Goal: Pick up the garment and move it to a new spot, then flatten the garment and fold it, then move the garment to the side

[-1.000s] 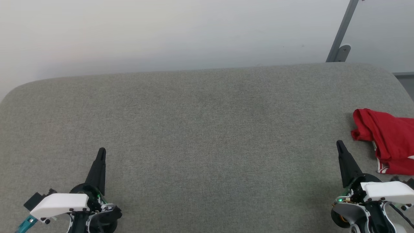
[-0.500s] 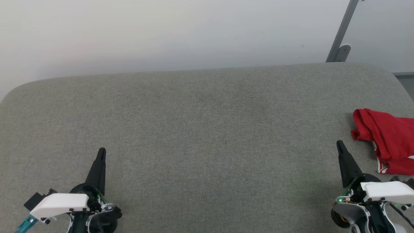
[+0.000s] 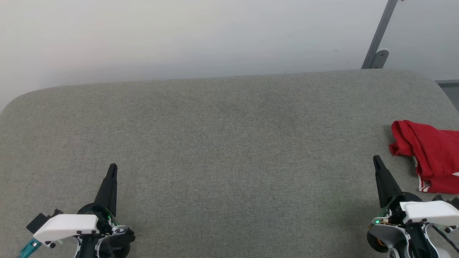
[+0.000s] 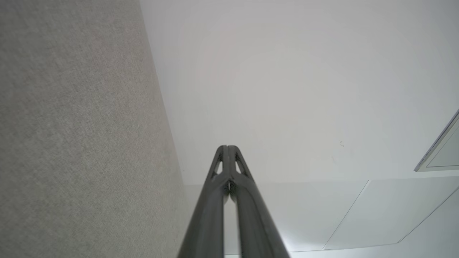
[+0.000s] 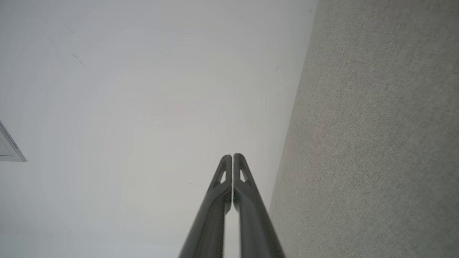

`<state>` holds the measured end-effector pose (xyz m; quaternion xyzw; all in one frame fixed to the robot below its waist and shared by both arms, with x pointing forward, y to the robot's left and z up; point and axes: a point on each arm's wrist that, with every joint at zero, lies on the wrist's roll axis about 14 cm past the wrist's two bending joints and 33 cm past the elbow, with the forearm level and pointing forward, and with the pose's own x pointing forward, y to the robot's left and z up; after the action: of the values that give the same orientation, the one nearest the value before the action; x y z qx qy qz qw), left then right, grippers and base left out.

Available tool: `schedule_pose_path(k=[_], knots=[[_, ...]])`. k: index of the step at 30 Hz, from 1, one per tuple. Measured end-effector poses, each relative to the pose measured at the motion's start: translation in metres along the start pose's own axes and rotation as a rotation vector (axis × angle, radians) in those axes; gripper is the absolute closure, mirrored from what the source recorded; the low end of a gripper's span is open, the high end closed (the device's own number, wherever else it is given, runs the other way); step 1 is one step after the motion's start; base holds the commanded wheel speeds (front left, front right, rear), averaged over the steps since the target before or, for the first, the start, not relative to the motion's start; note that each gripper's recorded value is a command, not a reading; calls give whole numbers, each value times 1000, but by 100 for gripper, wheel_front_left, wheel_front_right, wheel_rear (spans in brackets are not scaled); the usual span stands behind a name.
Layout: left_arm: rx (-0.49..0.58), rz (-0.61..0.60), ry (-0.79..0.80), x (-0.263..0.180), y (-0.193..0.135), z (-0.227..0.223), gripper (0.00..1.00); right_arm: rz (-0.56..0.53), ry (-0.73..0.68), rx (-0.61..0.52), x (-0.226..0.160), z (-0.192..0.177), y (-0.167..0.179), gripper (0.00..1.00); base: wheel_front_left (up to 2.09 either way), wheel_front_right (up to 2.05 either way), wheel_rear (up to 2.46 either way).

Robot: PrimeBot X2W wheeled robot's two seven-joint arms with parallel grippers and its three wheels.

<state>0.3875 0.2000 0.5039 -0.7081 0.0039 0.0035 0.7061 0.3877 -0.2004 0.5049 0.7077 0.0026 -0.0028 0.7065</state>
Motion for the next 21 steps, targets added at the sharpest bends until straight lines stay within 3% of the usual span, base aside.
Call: schedule_pose_path(k=[21], knots=[[-1,0,1,0,0,0,100,0,0,0,0,0,0,100,0,0,0]])
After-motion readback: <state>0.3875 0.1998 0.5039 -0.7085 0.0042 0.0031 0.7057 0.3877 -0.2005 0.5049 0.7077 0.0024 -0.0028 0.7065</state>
